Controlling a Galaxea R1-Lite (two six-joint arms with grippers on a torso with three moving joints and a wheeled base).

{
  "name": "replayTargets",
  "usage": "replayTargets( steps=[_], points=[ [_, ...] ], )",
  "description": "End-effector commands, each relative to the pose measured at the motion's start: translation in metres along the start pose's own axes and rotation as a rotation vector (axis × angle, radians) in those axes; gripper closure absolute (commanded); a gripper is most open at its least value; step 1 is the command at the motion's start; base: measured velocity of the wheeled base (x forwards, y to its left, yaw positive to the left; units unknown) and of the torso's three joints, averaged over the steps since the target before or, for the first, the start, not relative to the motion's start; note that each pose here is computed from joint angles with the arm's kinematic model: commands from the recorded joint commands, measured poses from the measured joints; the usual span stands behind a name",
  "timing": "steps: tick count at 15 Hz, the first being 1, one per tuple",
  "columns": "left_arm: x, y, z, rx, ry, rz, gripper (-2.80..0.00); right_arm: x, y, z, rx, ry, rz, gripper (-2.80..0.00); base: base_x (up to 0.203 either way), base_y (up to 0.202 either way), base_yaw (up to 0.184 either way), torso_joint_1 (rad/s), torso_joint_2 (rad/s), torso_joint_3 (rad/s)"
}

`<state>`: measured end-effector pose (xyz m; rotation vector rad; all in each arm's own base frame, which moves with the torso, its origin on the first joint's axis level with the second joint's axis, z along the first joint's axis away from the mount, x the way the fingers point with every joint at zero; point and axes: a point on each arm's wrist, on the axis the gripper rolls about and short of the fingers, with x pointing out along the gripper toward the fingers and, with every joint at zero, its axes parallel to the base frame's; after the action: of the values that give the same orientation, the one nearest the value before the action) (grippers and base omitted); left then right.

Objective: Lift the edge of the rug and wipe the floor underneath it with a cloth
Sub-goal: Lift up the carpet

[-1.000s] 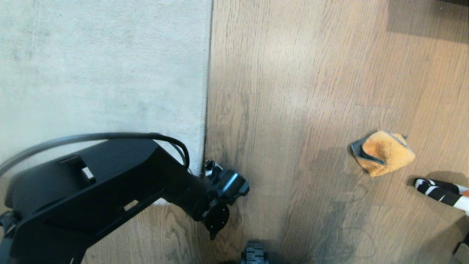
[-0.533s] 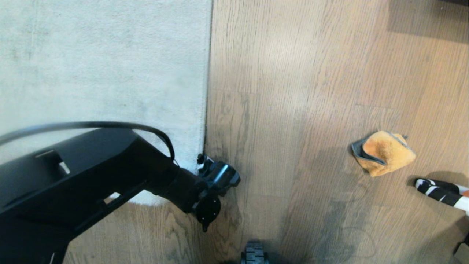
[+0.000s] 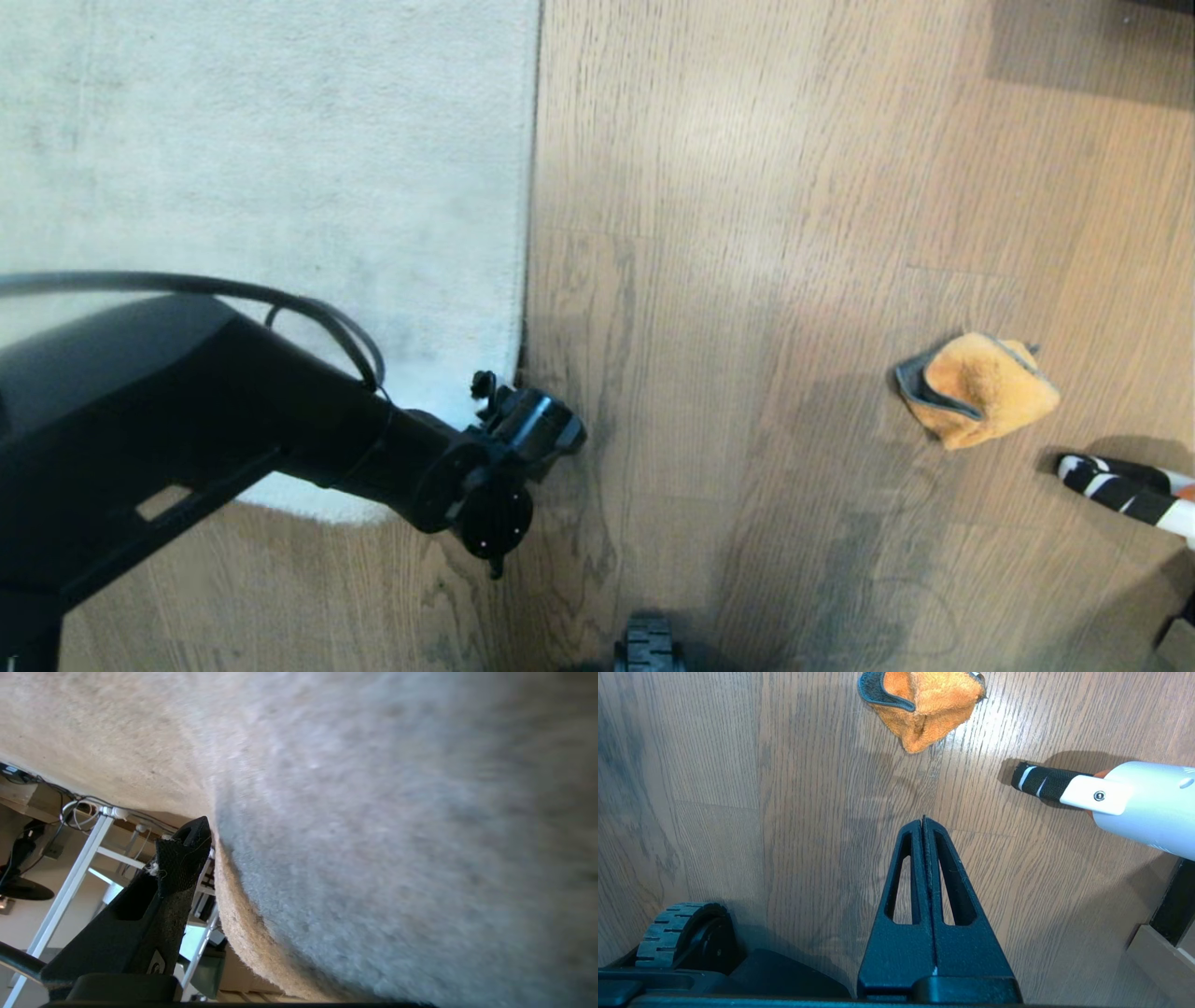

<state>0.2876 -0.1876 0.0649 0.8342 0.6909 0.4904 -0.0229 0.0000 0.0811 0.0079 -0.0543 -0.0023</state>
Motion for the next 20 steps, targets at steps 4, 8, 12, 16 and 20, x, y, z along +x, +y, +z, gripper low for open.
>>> replayTargets(
  steps=[4,8,12,16,20],
  points=[
    [-0.022,0.046,-0.008,-0.056,-0.041,-0.029,-2.8,0.0,0.0,0.0,0.0,0.001,-0.001,0.0,0.0,0.0,0.0,0.0,0.0,0.0],
    [-0.032,0.072,-0.026,-0.074,-0.05,-0.102,-2.8,0.0,0.0,0.0,0.0,0.001,-0.001,0.0,0.0,0.0,0.0,0.0,0.0,0.0],
    [-0.03,0.073,-0.054,-0.084,-0.049,-0.15,-2.8,0.0,0.0,0.0,0.0,0.001,0.0,0.0,0.0,0.0,0.0,0.0,0.0,0.0],
    [-0.022,0.061,-0.076,-0.145,-0.076,-0.182,-2.8,0.0,0.0,0.0,0.0,0.001,-0.001,0.0,0.0,0.0,0.0,0.0,0.0,0.0],
    [-0.013,0.044,-0.078,-0.191,-0.097,-0.234,-2.8,0.0,0.0,0.0,0.0,0.001,-0.001,0.0,0.0,0.0,0.0,0.0,0.0,0.0]
  ],
)
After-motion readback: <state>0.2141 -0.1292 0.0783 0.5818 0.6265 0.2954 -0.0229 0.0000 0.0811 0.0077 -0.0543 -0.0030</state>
